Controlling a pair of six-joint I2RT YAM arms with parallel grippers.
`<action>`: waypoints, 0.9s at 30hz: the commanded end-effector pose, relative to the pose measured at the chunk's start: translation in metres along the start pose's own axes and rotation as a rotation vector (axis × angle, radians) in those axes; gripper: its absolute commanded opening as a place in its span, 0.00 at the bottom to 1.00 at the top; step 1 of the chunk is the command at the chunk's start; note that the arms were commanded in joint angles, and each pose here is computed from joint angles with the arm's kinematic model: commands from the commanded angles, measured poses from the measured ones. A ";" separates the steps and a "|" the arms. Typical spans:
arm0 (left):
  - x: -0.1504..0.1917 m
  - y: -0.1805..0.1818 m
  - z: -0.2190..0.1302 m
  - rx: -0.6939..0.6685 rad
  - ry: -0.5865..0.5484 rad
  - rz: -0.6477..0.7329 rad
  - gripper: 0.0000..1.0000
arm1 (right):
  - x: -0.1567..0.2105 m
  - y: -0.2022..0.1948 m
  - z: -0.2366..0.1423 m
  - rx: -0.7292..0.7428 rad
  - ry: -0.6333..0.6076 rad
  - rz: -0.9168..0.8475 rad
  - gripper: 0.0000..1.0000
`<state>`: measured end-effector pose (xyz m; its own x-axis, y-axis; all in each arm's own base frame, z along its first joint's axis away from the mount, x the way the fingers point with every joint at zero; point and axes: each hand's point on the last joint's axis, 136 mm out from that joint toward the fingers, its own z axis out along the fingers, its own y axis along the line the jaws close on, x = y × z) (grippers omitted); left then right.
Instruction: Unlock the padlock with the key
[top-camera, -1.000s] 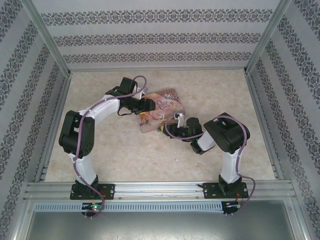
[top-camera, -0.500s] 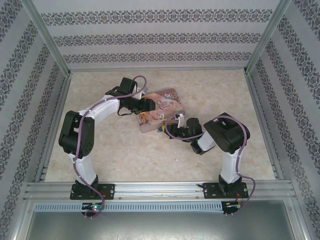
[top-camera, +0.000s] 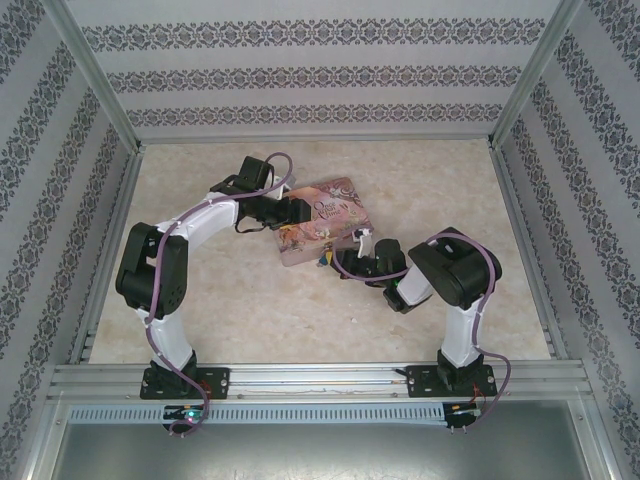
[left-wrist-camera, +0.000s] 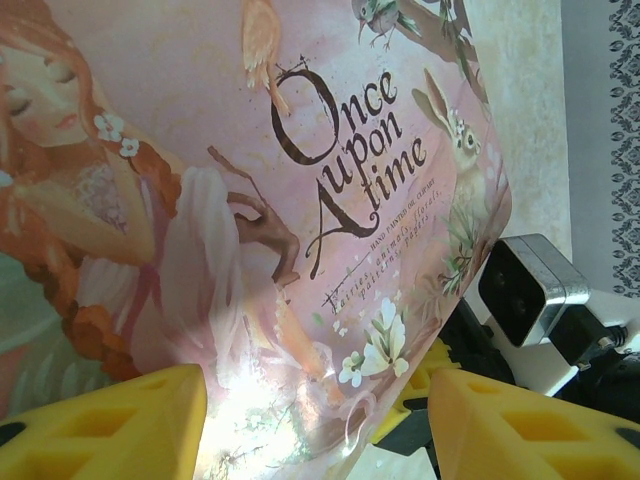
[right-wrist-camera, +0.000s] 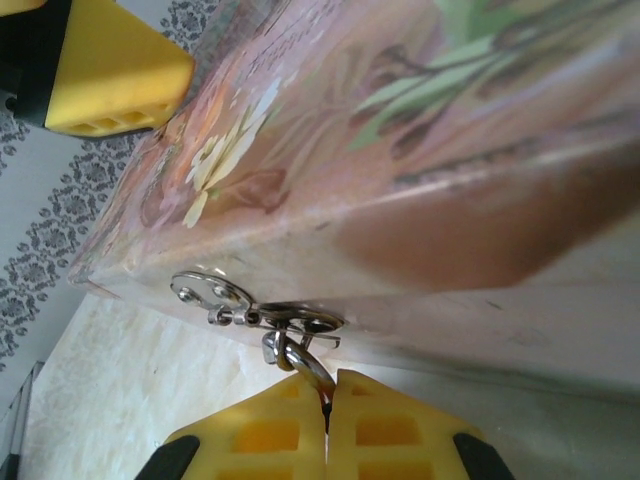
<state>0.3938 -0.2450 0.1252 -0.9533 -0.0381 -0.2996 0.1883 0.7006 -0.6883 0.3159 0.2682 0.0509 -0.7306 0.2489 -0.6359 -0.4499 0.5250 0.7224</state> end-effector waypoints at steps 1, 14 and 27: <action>0.028 0.012 0.009 -0.027 0.077 -0.061 0.61 | -0.036 0.027 -0.005 -0.070 -0.130 -0.020 0.00; 0.030 0.012 0.011 -0.016 0.079 -0.071 0.61 | -0.055 0.020 -0.006 -0.040 -0.205 0.166 0.00; 0.030 0.013 0.012 -0.015 0.082 -0.069 0.61 | -0.071 0.020 -0.011 -0.047 -0.250 0.238 0.00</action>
<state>0.3933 -0.2476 0.1267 -0.9490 -0.0404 -0.3127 0.2025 0.6820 -0.7028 0.3345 0.2515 0.0569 -0.7635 0.4782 -0.4340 -0.1917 0.4739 0.8594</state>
